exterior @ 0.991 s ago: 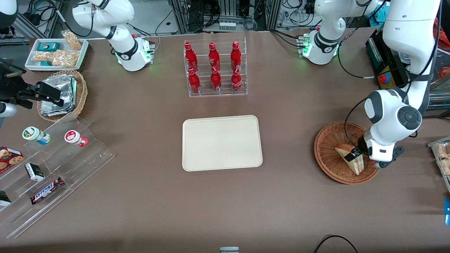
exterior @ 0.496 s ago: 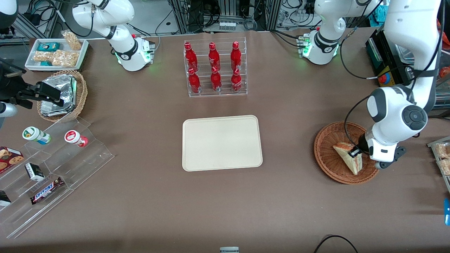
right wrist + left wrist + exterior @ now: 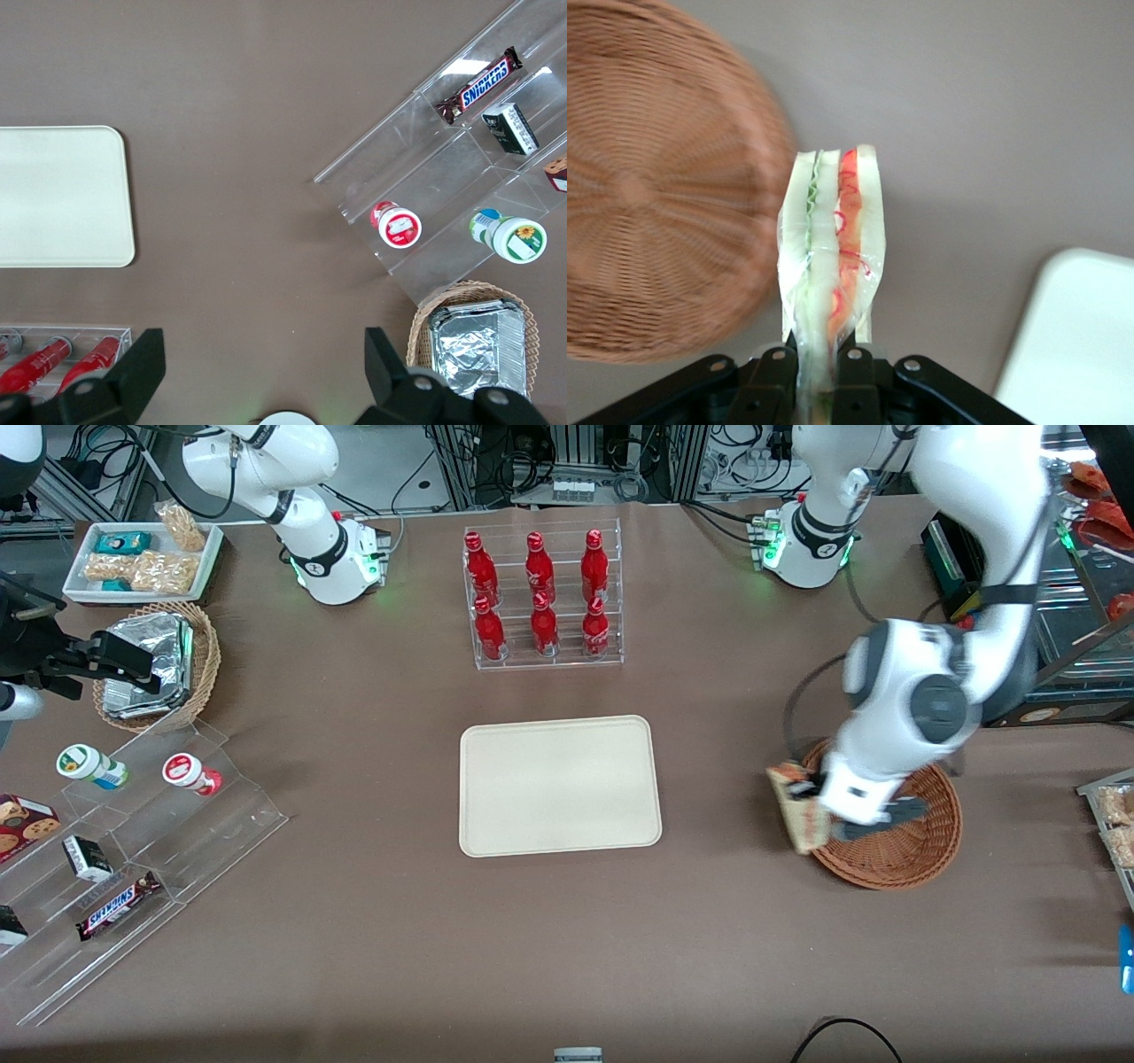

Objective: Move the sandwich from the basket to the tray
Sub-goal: 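Carry the sandwich with the left gripper over the cream tray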

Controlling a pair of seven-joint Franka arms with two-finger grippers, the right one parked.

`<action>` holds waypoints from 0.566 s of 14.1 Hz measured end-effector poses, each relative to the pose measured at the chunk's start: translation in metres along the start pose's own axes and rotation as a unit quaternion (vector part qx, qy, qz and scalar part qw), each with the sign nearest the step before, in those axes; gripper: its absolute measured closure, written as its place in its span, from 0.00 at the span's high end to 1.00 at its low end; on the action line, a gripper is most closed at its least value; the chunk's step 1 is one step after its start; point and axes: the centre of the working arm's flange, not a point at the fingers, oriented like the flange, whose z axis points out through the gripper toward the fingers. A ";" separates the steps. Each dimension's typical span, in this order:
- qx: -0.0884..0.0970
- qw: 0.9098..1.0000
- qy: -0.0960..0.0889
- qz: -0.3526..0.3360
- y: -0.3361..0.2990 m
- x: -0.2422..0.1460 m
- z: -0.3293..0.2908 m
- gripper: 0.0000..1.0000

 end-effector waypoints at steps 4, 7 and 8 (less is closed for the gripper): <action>-0.010 0.999 0.013 0.051 0.126 -0.061 0.028 0.14; -0.021 0.999 0.020 0.044 0.198 -0.093 0.039 0.14; -0.024 0.999 0.021 0.041 0.218 -0.102 0.043 0.14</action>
